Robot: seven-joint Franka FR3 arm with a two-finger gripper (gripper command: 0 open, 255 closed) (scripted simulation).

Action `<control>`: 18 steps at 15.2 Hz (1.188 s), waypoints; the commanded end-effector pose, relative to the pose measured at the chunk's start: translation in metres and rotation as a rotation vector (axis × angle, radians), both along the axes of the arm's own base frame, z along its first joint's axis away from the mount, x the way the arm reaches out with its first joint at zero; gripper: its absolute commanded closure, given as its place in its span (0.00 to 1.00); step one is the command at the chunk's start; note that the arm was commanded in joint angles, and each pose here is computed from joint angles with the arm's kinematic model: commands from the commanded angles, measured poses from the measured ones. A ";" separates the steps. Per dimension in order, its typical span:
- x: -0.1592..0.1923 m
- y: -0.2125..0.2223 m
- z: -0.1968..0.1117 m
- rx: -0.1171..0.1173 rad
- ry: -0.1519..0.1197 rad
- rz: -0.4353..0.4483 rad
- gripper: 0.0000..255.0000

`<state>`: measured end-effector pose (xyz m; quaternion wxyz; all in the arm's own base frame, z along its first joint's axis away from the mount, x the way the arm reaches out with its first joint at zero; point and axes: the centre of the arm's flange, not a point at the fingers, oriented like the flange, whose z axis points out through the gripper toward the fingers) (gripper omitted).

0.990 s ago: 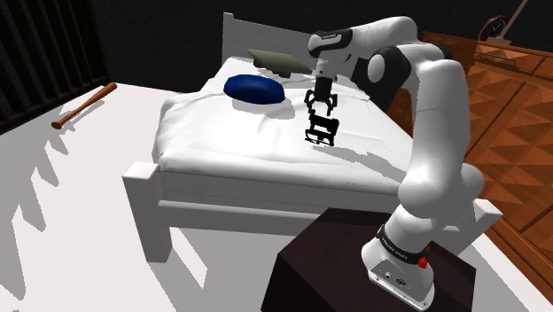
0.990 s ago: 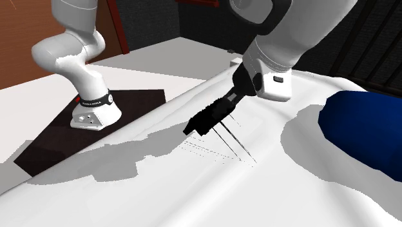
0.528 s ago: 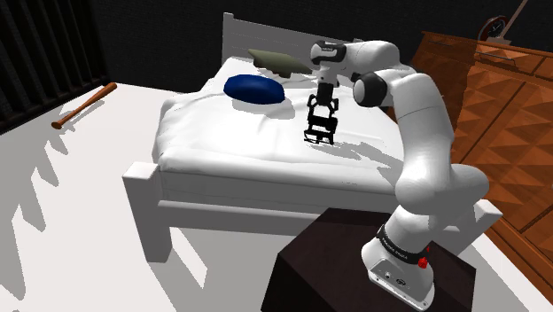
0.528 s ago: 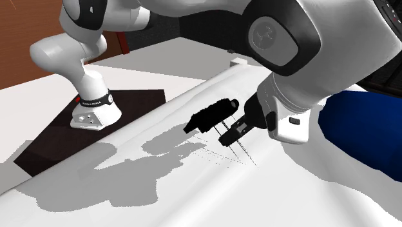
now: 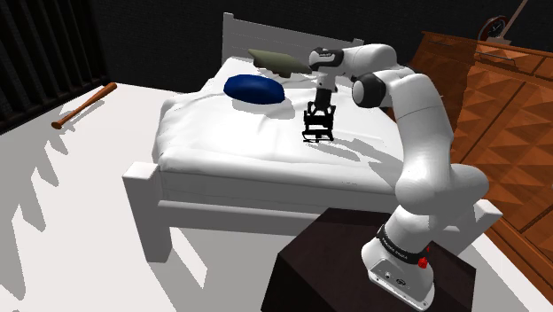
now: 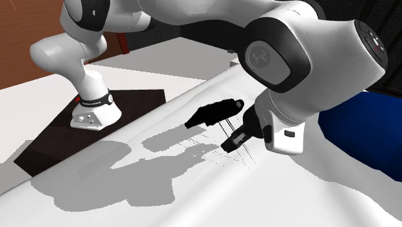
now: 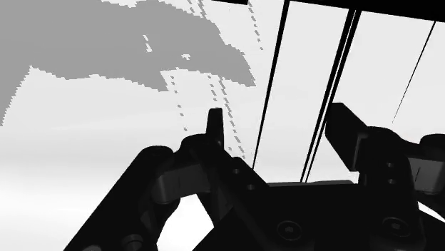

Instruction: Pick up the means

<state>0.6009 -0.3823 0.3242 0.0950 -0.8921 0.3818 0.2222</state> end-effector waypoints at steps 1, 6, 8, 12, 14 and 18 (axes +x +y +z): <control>-0.003 -0.002 -0.007 -0.001 0.011 -0.003 1.00; -0.004 -0.002 -0.005 -0.001 0.011 -0.003 1.00; -0.004 -0.002 -0.005 -0.001 0.011 -0.003 1.00; -0.001 -0.001 0.011 -0.001 0.011 -0.003 1.00; -0.001 -0.001 0.022 -0.001 0.011 -0.003 1.00; -0.001 -0.001 0.043 -0.001 0.011 -0.003 1.00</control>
